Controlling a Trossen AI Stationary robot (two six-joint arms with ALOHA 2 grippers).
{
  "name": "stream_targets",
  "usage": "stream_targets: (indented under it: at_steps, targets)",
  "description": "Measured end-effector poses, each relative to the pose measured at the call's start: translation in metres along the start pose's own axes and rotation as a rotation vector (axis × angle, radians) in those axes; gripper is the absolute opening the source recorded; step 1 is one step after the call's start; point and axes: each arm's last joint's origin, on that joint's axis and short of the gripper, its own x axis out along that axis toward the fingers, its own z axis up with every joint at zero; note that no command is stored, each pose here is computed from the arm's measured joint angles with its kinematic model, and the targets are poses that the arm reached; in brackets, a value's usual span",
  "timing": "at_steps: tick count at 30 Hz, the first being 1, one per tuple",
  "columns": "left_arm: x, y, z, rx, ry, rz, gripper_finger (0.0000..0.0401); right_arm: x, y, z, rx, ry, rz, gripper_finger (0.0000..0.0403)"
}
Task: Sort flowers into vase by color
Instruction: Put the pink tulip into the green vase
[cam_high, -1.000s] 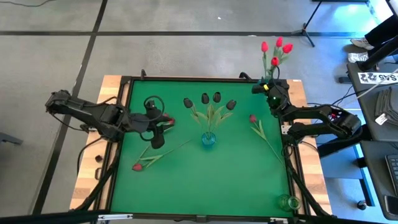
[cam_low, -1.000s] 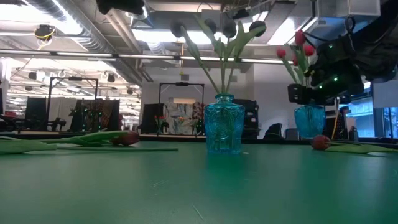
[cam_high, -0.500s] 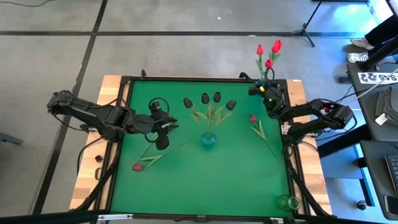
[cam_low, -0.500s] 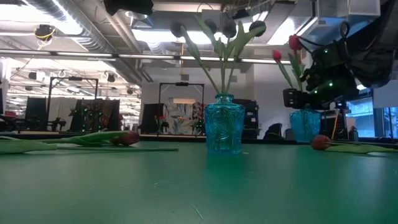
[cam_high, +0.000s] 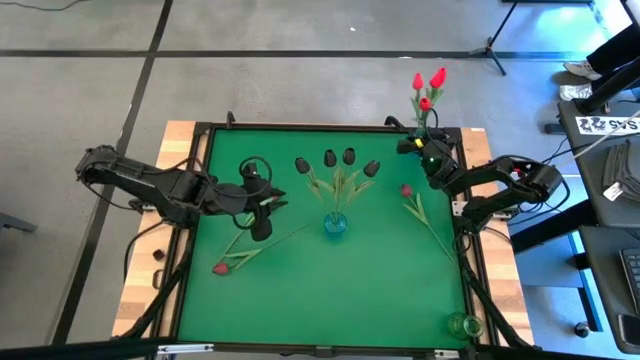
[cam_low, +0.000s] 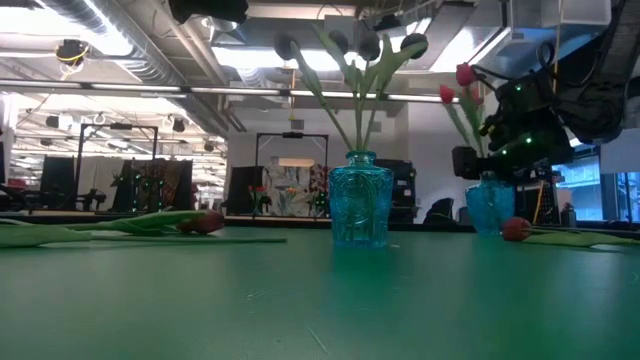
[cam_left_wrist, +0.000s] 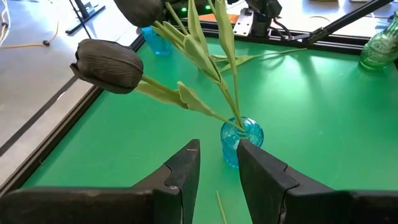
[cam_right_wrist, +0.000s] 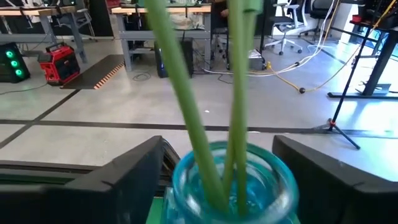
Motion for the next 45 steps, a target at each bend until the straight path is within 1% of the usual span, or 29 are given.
stream_targets:
  at_steps: [4,10,15,23,26,32,38,45]
  targets:
    - [0.0,0.0,0.0,0.0,0.001,0.0,0.0105,0.0,0.0,0.0,-0.008,0.002,0.008,0.0315]
    - [0.0,0.0,0.0,0.0,0.001,0.0,0.0105,-0.001,0.001,-0.001,-0.032,0.013,0.019,0.0317]
    - [0.0,0.0,-0.001,0.001,0.01,-0.017,0.0105,-0.007,0.007,-0.005,-0.068,0.045,0.038,0.0318]
    - [0.0,-0.001,-0.001,0.002,0.013,-0.02,0.0105,-0.018,0.007,0.0,-0.1,0.057,-0.017,0.0319]
    - [0.0,-0.001,-0.001,0.003,0.013,-0.02,0.0105,-0.021,0.005,0.001,-0.069,0.071,-0.023,0.0319]
    - [-0.002,-0.003,-0.002,0.009,0.013,-0.031,0.0105,-0.027,-0.001,0.002,-0.054,0.124,-0.032,0.0319]
    - [-0.004,-0.007,-0.003,0.018,0.012,-0.048,0.0105,-0.036,-0.003,0.011,0.019,0.132,0.028,0.0319]
    - [-0.004,-0.008,-0.003,0.022,0.014,-0.052,0.0105,-0.058,-0.002,0.011,0.02,0.183,0.067,0.0319]
